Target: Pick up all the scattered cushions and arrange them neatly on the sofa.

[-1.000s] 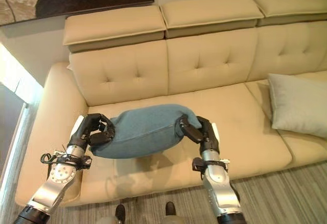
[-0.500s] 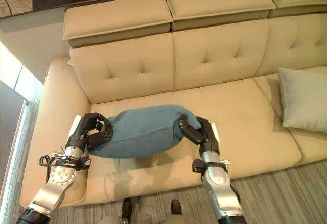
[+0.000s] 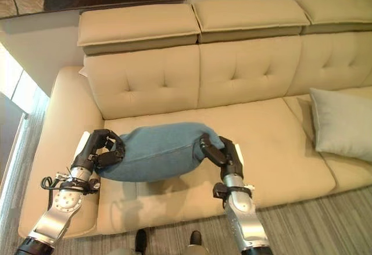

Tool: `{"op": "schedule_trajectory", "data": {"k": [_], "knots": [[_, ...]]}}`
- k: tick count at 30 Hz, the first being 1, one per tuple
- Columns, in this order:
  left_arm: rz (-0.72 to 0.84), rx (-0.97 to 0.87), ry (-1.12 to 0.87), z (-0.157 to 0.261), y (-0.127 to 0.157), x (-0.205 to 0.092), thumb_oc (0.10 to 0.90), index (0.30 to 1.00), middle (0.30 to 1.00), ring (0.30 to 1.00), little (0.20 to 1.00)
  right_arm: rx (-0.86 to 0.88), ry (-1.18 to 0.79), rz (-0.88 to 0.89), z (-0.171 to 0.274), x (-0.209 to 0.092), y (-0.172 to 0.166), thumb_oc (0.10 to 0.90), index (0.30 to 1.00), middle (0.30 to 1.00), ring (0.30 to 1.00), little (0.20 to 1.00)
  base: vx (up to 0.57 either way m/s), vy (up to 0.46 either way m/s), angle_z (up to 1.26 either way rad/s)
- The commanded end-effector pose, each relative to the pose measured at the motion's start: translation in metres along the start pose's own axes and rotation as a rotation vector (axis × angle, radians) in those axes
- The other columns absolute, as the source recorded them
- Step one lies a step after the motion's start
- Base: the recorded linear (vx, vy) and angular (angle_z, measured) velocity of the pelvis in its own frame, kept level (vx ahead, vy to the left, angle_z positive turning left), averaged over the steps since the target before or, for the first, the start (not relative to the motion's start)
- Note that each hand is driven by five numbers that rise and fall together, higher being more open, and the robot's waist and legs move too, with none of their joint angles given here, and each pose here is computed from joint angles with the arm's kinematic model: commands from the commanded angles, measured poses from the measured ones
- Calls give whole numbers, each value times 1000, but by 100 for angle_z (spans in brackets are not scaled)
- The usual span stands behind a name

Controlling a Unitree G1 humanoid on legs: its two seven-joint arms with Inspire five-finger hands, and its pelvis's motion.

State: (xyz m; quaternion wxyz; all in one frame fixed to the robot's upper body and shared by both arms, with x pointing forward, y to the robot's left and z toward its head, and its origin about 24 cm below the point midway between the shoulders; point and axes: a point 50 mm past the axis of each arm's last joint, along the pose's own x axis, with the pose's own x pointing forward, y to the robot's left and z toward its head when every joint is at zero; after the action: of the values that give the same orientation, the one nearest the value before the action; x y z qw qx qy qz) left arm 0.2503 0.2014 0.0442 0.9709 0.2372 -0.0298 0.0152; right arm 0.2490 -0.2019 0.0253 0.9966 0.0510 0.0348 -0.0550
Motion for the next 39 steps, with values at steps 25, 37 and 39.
{"op": "schedule_trajectory", "data": {"k": [25, 37, 39], "knots": [[226, -265, -429, 121, 7, 78, 400, 300, 300, 300, 300, 283, -425, 89, 110, 49, 51, 400, 300, 300, 300, 300, 2, -64, -1], [336, -230, -468, 226, 54, 160, 400, 300, 300, 300, 300, 112, -703, -75, 273, 109, 86, 800, 900, 900, 900, 900, -64, -34, 4], [422, -308, -484, 239, 66, 161, 536, 505, 505, 505, 505, 40, -756, -183, 297, 109, 94, 800, 900, 900, 900, 900, 0, 0, 0]]}}
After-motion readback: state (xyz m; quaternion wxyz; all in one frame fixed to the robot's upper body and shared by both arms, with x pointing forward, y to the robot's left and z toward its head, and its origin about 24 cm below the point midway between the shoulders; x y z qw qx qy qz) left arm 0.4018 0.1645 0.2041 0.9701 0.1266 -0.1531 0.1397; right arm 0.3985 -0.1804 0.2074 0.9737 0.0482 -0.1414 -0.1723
